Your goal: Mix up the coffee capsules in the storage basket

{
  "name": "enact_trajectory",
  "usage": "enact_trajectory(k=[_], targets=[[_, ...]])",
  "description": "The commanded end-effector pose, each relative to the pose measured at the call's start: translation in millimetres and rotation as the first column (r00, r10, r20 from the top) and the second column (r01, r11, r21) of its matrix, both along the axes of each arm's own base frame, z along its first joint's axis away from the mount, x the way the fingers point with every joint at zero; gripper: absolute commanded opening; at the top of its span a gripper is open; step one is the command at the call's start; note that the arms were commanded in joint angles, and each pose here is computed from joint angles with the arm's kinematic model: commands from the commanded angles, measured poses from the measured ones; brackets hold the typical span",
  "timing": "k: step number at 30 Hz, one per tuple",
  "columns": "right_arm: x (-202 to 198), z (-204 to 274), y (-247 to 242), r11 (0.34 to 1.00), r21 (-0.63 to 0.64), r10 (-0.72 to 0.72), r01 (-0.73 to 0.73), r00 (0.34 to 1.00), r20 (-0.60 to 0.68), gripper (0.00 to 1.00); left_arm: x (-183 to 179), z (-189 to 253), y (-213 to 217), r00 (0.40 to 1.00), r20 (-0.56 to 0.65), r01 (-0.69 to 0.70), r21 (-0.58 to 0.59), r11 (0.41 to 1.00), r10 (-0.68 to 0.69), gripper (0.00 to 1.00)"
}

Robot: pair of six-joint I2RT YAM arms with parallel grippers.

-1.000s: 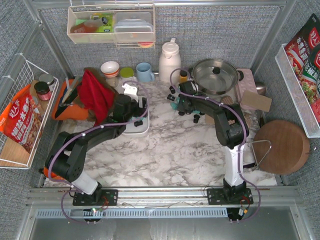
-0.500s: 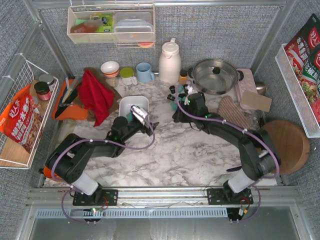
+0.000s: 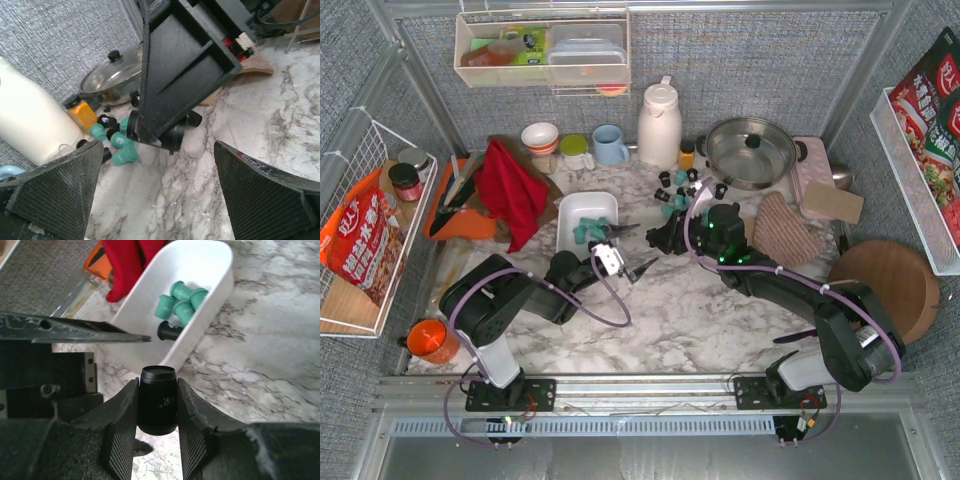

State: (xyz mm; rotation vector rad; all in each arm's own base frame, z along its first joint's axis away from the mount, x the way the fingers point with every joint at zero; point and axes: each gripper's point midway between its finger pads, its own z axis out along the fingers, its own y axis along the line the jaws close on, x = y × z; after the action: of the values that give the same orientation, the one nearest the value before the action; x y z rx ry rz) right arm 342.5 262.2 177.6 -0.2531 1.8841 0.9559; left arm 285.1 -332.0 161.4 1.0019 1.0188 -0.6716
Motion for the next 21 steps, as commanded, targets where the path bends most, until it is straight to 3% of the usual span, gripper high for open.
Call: enact_trajectory(k=[1,17,21], targets=[[-7,24,15,0.995,0.052,0.075,-0.08,0.993,0.089,0.21,0,20,-4,0.996,0.093,0.008,-0.033,0.999,-0.005,0.99],[-24,38,33,0.981,0.049,0.184,-0.19,0.977,0.107,0.22,1,32,-11,0.988,0.151,-0.011,-0.043,0.999,0.018,0.99],[-25,36,36,0.979,0.036,0.196,-0.2,0.976,0.093,0.22,-1,33,-11,0.987,0.162,-0.006,-0.04,0.999,0.012,0.9]])
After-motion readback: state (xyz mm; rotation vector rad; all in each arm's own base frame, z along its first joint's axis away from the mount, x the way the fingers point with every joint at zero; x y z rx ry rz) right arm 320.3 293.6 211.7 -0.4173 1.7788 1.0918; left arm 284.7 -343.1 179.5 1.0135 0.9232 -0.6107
